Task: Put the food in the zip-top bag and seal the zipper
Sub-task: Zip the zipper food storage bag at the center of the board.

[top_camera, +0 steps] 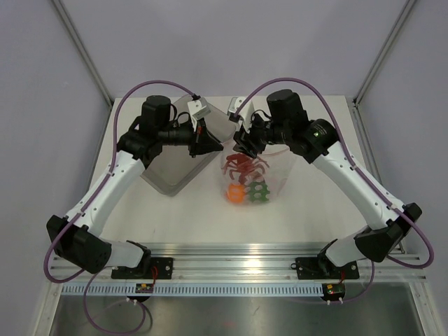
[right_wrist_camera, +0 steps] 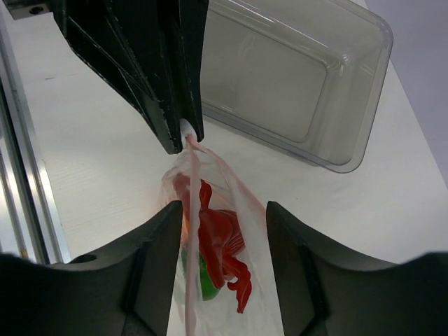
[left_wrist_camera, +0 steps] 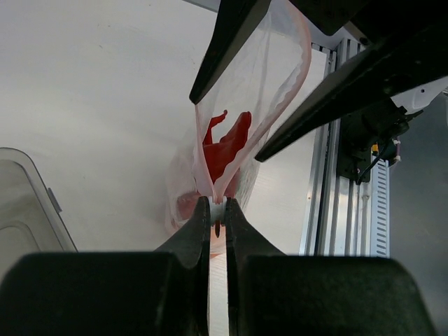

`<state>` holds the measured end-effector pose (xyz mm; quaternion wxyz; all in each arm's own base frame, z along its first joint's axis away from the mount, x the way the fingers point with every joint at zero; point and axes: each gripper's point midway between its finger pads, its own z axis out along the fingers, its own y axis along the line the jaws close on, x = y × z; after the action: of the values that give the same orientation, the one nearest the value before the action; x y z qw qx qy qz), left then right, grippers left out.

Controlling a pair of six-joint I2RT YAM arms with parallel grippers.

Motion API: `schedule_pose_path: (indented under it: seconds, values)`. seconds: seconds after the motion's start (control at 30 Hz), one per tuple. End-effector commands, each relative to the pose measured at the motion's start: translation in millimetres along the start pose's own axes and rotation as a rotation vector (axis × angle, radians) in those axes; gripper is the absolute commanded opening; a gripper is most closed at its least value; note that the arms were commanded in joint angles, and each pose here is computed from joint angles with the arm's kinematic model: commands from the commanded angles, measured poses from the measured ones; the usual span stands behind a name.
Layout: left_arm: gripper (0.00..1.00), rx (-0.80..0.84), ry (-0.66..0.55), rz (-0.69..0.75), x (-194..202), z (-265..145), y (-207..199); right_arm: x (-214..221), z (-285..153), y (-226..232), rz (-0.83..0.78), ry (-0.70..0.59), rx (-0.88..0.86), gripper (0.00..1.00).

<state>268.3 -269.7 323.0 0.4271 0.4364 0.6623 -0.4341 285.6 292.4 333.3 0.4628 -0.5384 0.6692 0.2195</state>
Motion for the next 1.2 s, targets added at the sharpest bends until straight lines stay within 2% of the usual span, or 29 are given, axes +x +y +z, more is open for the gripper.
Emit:
schedule_pose_path:
  seconds: [0.0,0.07,0.2,0.3,0.43,0.5,0.53,0.67,0.9,0.97,1.07,1.17]
  values:
    - [0.0,0.037,-0.058,0.09,-27.8,-2.6,-8.7,-17.9,3.3,-8.5,-0.026,-0.049,0.031,0.54]
    - [0.0,0.048,-0.059,0.093,-28.7,-3.3,-11.2,-16.6,5.7,-8.5,-0.022,-0.047,0.029,0.51]
    - [0.0,0.042,-0.054,0.097,-29.2,-4.8,-11.5,-21.0,2.4,-8.1,-0.009,-0.058,0.037,0.54]
    - [0.0,0.028,-0.037,0.098,-26.9,-6.0,-9.6,-33.5,-12.9,-0.8,-0.011,-0.101,0.021,0.5]
    - [0.0,0.022,-0.024,0.102,-25.8,-7.6,-9.5,-59.8,-42.5,18.7,-0.073,-0.204,-0.021,0.5]
    - [0.0,0.021,-0.026,0.106,-27.1,-8.6,-10.6,-64.7,-42.9,20.9,-0.106,-0.215,-0.019,0.54]
    - [0.0,0.017,-0.025,0.11,-27.3,-8.8,-9.8,-63.8,-39.8,20.3,-0.114,-0.208,-0.017,0.6]
    - [0.0,0.025,-0.025,0.114,-27.8,-9.4,-11.6,-52.4,-18.8,11.2,-0.148,-0.159,-0.003,0.69]
    - [0.0,0.053,-0.022,0.115,-27.0,-8.4,-15.0,-41.5,9.8,-1.7,-0.188,-0.109,0.003,0.75]
    - [0.0,0.061,-0.02,0.112,-26.1,-7.6,-15.4,-38.8,15.1,-3.9,-0.198,-0.098,-0.001,0.75]
    - [0.0,0.067,-0.02,0.114,-26.5,-7.6,-16.3,-38.7,17.7,-4.0,-0.207,-0.087,-0.012,0.69]
    - [0.0,0.068,-0.018,0.113,-26.0,-7.9,-16.6,-36.4,19.4,-4.6,-0.198,-0.077,-0.011,0.47]
